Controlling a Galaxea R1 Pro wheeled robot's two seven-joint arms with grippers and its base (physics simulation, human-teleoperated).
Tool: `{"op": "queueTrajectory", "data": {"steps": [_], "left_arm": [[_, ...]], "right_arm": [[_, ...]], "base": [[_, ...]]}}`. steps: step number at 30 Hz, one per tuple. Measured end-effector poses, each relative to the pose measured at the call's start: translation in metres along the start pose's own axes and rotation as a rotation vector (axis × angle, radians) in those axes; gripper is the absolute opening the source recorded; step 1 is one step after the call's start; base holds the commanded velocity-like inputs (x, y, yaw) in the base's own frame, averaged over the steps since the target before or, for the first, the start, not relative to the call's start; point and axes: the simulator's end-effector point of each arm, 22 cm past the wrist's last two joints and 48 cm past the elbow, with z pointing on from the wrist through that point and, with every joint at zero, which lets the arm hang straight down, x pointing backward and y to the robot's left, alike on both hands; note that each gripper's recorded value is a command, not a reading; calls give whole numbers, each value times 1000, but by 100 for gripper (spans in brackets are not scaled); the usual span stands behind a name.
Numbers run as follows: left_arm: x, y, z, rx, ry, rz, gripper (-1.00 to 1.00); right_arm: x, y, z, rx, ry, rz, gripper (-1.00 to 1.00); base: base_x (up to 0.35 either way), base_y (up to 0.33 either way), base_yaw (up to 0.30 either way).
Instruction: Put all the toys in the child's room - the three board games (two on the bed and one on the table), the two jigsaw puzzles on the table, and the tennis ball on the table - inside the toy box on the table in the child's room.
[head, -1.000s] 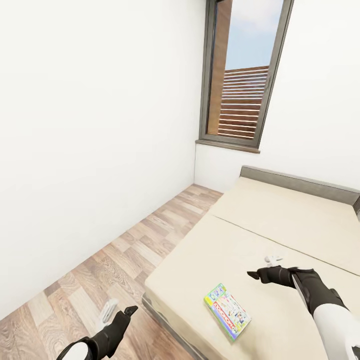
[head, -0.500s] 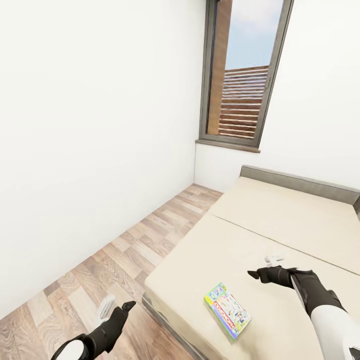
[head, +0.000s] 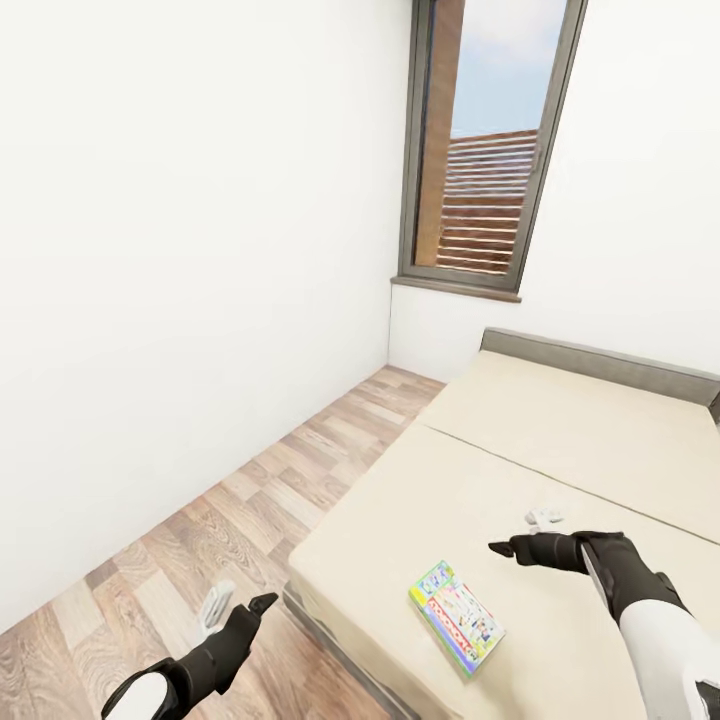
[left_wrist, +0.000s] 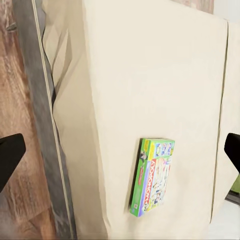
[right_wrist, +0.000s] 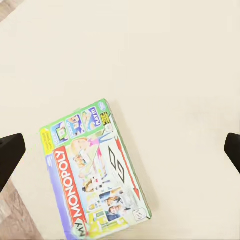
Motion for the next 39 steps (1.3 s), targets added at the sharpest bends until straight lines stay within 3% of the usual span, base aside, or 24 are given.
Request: {"op": "queueTrajectory", "data": {"steps": [1, 7, 10, 12, 16, 21, 22, 25, 28, 34, 35, 37, 39], "left_arm": [[4, 1, 1, -2, 13, 10, 100], [7, 11, 8, -8, 18, 26, 100], [9, 15, 12, -10, 18, 36, 100], [9, 17, 14, -10, 18, 38, 100], [11, 18, 18, 9, 19, 42, 100], [12, 21, 23, 25, 16, 43, 100], [9, 20, 24, 36, 12, 44, 100], [8, 20, 26, 55, 9, 46, 100], [8, 23, 29, 64, 8, 47, 100], [11, 31, 36, 67, 10, 50, 100], [11, 32, 37, 68, 10, 50, 100], [12, 35, 39, 68, 10, 50, 100], [14, 37, 42, 68, 12, 51, 100]], "right_arm": [[8, 3, 1, -14, 57, 66, 100], [22, 8, 10, -27, 116, 143, 100], [29, 15, 13, -25, 185, 232, 100], [33, 14, 15, -16, 206, 264, 100], [19, 12, 15, -29, 171, 364, 100], [5, -5, 17, 31, 141, 417, 100], [4, -7, 19, 40, 133, 453, 100], [7, -7, 25, 34, 128, 487, 100], [7, -4, 29, 15, 118, 500, 100], [-12, 26, 29, -175, 44, 491, 100], [-29, 38, 22, -235, 8, 452, 100], [-34, 42, 20, -252, 0, 410, 100], [-34, 48, 16, -248, -4, 321, 100]], "base": [[0, 0, 0], [0, 0, 0], [0, 0, 0], [0, 0, 0], [0, 0, 0], [0, 0, 0], [0, 0, 0], [0, 0, 0], [0, 0, 0], [0, 0, 0], [0, 0, 0], [0, 0, 0], [0, 0, 0]]}}
